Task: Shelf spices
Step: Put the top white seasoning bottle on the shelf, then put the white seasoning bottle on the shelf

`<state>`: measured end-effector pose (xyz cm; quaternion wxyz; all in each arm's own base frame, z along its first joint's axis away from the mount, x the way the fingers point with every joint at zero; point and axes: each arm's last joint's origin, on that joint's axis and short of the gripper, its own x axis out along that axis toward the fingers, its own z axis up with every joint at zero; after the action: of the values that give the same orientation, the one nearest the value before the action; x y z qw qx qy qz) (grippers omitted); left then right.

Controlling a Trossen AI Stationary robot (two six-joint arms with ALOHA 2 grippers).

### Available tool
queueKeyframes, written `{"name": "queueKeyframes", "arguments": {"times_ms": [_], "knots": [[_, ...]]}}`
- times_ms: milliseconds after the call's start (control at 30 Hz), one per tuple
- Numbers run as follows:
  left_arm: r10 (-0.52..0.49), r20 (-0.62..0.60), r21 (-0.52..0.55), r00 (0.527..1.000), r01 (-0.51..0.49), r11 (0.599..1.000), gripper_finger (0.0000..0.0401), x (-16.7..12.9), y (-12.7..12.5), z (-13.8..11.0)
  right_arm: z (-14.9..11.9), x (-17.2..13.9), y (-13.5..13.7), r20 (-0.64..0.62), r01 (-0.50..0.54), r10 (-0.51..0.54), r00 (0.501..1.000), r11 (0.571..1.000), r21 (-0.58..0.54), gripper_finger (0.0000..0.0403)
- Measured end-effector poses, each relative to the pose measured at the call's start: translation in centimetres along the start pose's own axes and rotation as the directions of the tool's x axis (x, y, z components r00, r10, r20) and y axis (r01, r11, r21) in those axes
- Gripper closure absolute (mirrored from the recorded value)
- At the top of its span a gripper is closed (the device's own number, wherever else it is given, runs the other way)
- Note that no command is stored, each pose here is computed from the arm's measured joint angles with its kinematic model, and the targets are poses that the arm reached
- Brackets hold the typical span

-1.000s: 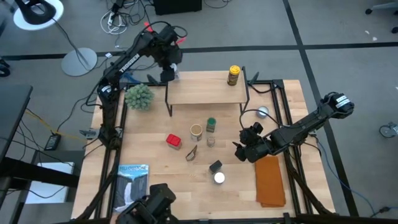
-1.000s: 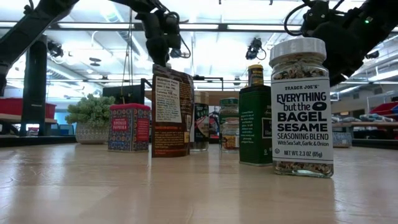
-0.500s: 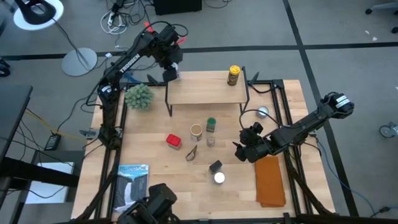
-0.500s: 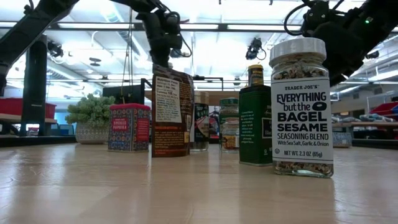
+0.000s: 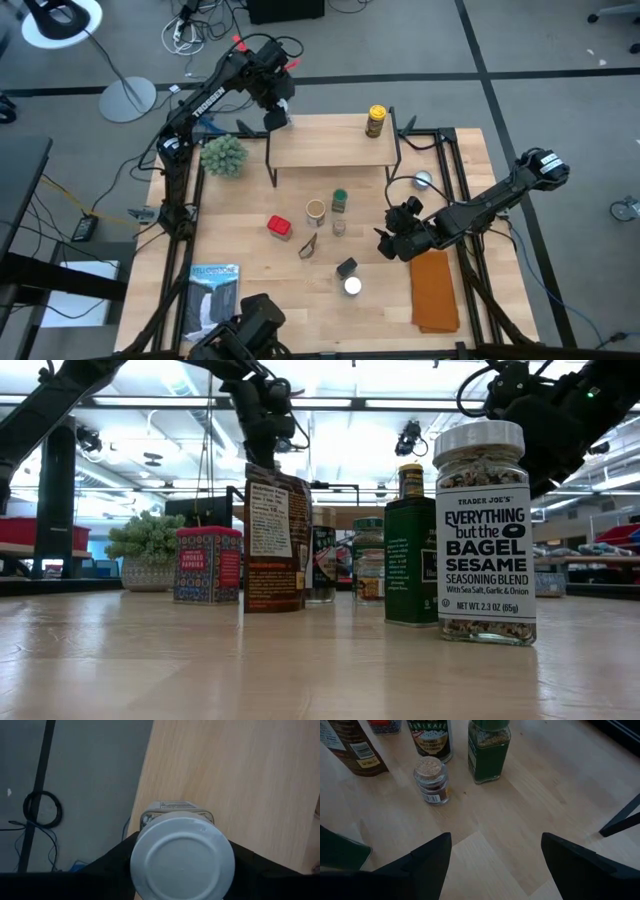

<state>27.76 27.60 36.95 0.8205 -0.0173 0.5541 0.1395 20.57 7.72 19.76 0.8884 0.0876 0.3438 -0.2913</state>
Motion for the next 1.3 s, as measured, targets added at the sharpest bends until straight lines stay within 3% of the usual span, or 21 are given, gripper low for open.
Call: {"name": "queueKeyframes", "arguments": {"times_ms": [533,1300], "knots": [[-0.058,-0.022,-0.004,0.998,0.058,0.998,0.0177,-0.01,-0.35,-0.35,-0.01,0.00,0.00,-0.004,-0.003,0.003,1.000,1.000,-0.006,0.0096],[-0.027,-0.057,-0.003,0.998,0.027,1.000,0.0079,-0.31,-0.39,-0.54,-0.05,0.00,0.04,-0.016,-0.014,0.014,1.000,1.000,-0.008,0.0096]]}}
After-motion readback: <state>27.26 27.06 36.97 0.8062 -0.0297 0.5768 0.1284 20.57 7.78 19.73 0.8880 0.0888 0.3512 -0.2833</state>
